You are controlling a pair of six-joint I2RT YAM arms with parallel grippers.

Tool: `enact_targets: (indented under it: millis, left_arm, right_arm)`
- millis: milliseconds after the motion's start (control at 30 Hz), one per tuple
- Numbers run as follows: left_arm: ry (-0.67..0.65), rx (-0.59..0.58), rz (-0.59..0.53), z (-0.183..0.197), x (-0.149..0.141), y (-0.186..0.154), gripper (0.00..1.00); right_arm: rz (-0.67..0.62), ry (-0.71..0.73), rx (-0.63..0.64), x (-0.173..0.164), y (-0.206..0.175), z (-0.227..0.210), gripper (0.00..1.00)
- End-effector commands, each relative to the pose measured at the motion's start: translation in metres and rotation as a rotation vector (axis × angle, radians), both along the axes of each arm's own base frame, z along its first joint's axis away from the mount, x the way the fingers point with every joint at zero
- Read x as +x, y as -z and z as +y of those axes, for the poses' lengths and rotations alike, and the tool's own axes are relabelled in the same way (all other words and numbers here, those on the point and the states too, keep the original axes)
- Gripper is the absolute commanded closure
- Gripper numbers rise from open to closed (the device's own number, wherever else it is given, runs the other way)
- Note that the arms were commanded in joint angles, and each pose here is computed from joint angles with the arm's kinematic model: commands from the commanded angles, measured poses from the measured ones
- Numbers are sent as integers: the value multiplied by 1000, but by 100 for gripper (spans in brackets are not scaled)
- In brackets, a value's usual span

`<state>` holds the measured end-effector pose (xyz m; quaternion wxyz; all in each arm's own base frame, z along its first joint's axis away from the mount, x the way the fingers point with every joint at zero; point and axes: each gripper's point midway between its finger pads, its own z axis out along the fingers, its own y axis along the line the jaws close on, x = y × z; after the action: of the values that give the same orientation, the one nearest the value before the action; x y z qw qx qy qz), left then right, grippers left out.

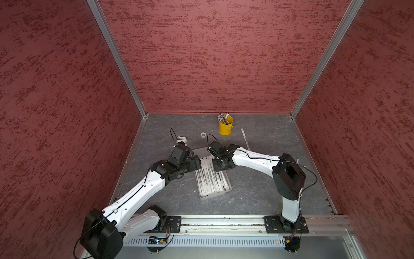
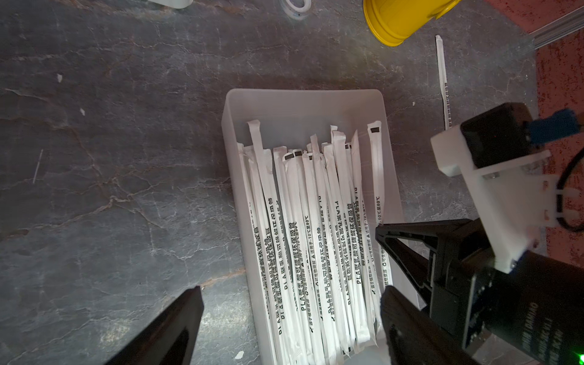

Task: Put the straws into the storage box
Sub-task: Place the straw in the storage box, then pick up the straw from the center of the board.

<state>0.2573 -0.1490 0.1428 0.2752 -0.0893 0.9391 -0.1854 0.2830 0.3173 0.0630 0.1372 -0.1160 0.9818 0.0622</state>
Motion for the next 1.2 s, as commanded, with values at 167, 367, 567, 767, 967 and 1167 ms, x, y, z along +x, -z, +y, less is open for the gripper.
enact_targets:
  millis: [167,367,567,767,967,1167]
  left_arm:
    - [15,-23,-20,-8,3,-3,9]
    - [20,-25,-27,-9,3,-7,10]
    - [20,-18,-37,-8,5,-12,9]
    - [86,20,-72,-23,6,-23,9]
    - [267,-14,-71,-106,5,-19,8]
    - [354,-24,-21,-154,9,-3,8]
  right_arm:
    - [-1,54,-113,-6,19,-19,95]
    - [-20,60,-109,-5,13,-17,85]
    - [-52,67,-77,-5,-15,-14,74]
    - [-102,211,58,26,-71,-72,74]
    - [-107,304,32,97,-48,-159,60]
    - [-117,349,15,165,-19,-186,56]
